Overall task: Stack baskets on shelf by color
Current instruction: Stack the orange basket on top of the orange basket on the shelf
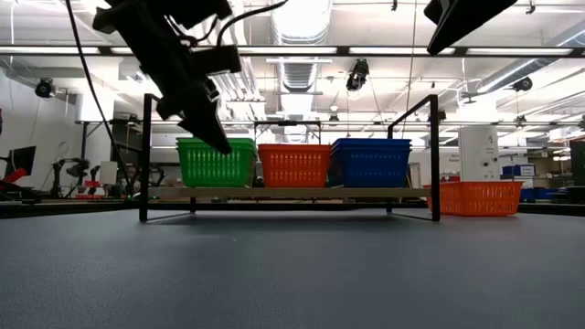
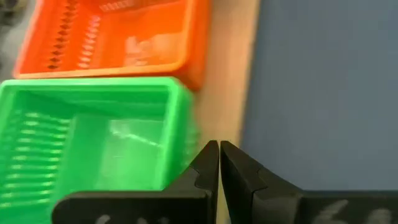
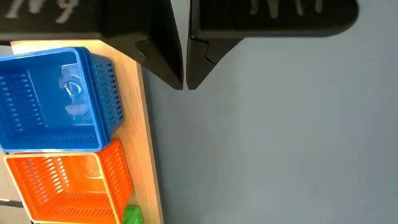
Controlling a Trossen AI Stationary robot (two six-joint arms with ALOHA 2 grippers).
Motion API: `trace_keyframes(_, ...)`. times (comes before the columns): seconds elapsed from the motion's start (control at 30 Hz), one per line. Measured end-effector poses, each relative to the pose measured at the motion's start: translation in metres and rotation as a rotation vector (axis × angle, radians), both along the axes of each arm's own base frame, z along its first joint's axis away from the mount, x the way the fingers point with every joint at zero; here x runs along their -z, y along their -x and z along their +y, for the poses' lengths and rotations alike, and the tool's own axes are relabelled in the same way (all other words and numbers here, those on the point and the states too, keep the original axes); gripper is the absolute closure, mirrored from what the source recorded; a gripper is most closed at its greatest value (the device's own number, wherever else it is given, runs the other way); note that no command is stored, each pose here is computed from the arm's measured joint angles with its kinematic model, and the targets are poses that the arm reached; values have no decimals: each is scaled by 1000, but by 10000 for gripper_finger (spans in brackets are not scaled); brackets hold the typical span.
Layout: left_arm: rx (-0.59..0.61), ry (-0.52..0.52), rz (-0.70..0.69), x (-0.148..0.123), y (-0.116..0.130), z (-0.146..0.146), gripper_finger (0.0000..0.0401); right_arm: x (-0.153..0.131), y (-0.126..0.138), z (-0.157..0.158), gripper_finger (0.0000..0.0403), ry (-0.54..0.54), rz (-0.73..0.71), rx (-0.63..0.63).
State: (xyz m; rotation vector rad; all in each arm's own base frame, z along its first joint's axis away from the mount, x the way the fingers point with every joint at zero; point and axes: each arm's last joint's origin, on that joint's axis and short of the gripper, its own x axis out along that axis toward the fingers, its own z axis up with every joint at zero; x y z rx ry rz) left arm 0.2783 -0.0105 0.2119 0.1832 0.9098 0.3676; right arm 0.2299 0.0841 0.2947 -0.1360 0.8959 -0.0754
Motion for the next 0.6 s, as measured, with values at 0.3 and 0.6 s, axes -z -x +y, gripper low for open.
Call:
trace_keyframes(0.3,139,75,-133,-9,-3,-38,401,-4,6,-3,390,0,1,3)
trace_keyframes(0.6,269,51,-228,-19,-6,-62,401,-18,21,-18,394,-47,-37,89)
